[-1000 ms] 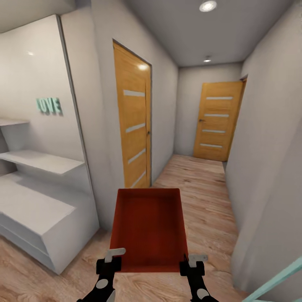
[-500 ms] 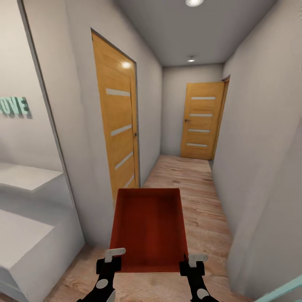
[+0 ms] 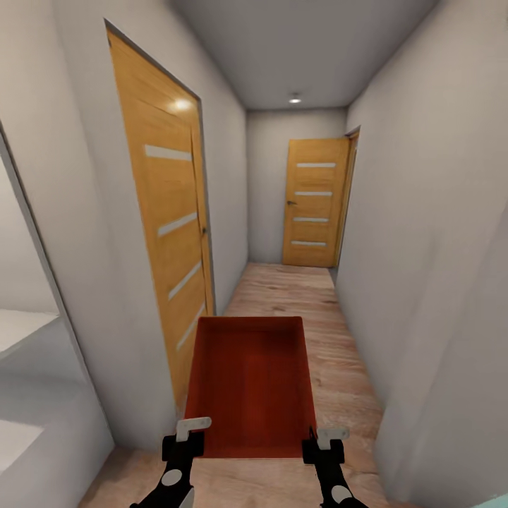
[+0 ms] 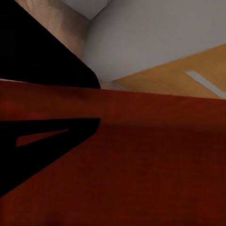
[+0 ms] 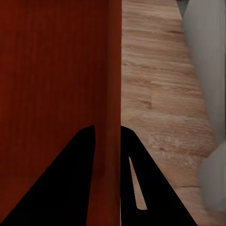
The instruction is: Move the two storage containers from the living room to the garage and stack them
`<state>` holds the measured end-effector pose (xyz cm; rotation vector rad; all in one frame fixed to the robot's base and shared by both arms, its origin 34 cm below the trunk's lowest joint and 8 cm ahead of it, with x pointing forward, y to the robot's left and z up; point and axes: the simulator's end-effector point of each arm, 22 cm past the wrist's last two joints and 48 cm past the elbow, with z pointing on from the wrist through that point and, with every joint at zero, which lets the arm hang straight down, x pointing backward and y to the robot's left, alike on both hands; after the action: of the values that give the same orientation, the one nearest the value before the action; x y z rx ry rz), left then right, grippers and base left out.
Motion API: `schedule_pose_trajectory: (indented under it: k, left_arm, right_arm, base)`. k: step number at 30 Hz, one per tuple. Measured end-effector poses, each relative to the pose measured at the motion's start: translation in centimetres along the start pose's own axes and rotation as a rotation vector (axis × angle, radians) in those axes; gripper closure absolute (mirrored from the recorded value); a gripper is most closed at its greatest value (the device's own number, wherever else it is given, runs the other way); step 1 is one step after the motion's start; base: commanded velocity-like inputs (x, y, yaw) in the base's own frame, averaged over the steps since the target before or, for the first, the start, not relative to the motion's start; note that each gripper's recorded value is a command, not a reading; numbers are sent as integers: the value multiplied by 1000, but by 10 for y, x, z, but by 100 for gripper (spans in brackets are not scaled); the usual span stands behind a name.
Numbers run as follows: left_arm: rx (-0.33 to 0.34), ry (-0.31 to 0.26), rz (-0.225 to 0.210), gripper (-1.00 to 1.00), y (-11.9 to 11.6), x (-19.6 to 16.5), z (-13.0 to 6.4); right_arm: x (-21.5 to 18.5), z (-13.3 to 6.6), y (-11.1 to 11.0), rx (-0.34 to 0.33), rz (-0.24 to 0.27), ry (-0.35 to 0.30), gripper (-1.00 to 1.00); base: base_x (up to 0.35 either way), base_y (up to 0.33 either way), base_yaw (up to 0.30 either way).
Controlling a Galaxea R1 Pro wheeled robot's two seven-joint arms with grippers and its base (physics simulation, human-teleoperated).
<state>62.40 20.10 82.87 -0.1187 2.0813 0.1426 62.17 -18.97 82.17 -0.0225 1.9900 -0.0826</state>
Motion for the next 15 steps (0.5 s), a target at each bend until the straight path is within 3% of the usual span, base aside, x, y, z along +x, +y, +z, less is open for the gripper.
schedule_pose_trajectory:
  k: [15]
  left_arm:
    - [-1,4,1,100,0,1,0]
  right_arm:
    - [1,0,0,0,0,4,100]
  base:
    - [321,134,-242]
